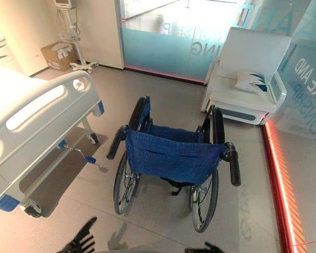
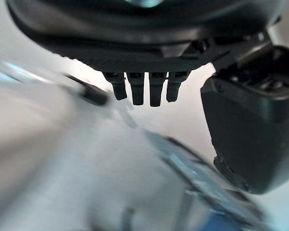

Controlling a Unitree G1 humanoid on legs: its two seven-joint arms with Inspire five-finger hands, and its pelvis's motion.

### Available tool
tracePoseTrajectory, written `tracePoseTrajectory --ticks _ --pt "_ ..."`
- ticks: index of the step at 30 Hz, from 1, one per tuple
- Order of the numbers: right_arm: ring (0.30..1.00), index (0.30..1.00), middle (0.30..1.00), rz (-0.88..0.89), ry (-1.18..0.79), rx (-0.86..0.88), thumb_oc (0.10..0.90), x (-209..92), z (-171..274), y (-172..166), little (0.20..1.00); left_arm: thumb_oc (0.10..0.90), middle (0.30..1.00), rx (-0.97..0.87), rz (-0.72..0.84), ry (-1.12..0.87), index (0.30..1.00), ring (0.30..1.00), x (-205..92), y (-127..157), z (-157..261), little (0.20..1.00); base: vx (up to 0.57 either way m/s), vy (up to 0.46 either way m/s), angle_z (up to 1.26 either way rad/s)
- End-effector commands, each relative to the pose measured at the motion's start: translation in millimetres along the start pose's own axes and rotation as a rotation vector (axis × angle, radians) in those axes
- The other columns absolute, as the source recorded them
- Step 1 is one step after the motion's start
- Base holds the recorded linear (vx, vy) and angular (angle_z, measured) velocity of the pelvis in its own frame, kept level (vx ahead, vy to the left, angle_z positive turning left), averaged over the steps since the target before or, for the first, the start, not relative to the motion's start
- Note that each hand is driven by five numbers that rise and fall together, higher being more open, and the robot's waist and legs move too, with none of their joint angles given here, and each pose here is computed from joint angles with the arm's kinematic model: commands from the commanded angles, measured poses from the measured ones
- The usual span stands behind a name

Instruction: Push the wheelchair next to the bed

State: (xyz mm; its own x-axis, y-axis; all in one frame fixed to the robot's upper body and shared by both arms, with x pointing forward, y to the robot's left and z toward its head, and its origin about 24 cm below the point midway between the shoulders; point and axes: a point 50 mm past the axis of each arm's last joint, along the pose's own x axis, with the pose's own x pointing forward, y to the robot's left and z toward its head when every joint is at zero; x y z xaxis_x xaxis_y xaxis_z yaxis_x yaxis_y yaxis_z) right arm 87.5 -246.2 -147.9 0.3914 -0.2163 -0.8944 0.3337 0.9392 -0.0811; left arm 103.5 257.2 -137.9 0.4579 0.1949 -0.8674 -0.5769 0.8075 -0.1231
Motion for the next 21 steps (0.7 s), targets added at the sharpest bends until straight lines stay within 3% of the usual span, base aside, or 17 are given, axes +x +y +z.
tracePoseTrajectory --ticks 1,10,16,21 --pt "0.9 0.9 0.9 -0.203 -0.292 0.113 0.8 -10 77 -41 0.9 0.8 0.9 -0.036 -0.079 -0.221 0.9 0.9 -3 -10 62 0.9 0.0 0.0 0.0" --pt "0.9 0.9 0.9 -0.471 -0.791 0.249 0.8 -79 172 -98 0.9 0.8 0.9 -0.11 -0.315 -0.592 0.9 0.9 -58 -14 163 0.9 0.0 0.003 -0.02" --pt "0.9 0.9 0.9 -0.52 -1.081 0.242 0.8 -129 232 -93 0.9 0.8 0.9 -0.114 -0.504 -0.704 0.9 0.9 -88 -43 202 0.9 0.03 0.039 -0.08" --pt "0.9 0.9 0.9 -0.679 -1.118 0.143 0.8 -148 244 -94 0.9 0.8 0.9 -0.076 -0.596 -0.737 0.9 0.9 -102 -56 214 0.9 0.02 0.03 -0.09"
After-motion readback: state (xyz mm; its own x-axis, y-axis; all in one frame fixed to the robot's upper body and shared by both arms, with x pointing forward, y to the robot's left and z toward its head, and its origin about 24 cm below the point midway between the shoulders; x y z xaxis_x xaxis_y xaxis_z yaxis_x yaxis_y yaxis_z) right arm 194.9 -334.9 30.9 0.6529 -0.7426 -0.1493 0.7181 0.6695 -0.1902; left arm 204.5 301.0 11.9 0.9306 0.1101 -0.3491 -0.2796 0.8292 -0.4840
